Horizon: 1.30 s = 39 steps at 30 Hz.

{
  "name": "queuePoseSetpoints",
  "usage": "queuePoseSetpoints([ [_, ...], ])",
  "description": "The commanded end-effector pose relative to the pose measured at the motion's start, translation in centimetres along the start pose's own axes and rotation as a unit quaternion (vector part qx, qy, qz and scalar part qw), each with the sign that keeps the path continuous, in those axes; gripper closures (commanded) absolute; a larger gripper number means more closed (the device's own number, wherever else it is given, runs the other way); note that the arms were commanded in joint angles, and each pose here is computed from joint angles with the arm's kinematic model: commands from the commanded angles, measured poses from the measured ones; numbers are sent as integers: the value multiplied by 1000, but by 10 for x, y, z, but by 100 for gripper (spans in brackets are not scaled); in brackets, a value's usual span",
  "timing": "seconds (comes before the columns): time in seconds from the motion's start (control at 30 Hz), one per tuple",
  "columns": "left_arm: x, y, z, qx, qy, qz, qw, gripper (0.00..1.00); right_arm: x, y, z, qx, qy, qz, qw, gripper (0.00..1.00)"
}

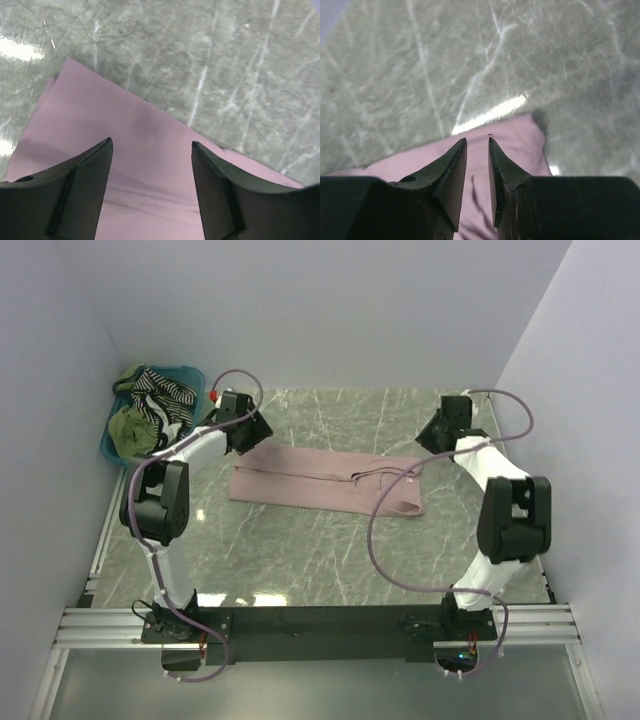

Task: Fold and stack the tank tops
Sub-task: Fold the tank top

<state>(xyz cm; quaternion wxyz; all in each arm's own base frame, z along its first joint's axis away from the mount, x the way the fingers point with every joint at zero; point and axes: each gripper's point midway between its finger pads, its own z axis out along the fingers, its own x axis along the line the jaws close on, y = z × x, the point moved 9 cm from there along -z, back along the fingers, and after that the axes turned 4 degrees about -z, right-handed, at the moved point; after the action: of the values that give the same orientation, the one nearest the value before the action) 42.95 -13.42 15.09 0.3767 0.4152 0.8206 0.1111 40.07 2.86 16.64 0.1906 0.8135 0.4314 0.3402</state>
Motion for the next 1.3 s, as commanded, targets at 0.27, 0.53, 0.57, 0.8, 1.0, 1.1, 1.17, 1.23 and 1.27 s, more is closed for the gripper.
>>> queuePoseSetpoints([
  [0.27,-20,-59,-92,29,-85,-9,996,39,-21,-92,-112,-41,80,-2,996,89],
  [0.53,-11,-94,-102,73,-94,1,993,41,-58,-131,-114,-31,37,2,999,100],
  [0.57,-10,-95,-102,75,-93,4,993,41,-59,-132,-112,-28,33,-3,999,100],
  [0.8,-14,-92,-103,74,-93,11,993,41,-64,-129,-88,0,11,-12,1000,100],
  [1.0,-17,-91,-102,74,-93,14,993,41,-64,-116,-74,5,1,-8,1000,100],
  [1.1,-17,-90,-101,71,-89,17,993,41,-62,-108,-65,10,-4,-4,1000,100],
  [1.17,-16,-90,-98,71,-84,18,994,40,-61,-101,-59,14,-6,1,1000,100],
  [1.23,-15,-90,-96,68,-79,17,994,40,-62,-100,-52,21,-12,5,1000,100],
  [1.27,-12,-92,-91,70,-73,14,995,40,-62,-97,-50,22,-11,7,1000,100],
])
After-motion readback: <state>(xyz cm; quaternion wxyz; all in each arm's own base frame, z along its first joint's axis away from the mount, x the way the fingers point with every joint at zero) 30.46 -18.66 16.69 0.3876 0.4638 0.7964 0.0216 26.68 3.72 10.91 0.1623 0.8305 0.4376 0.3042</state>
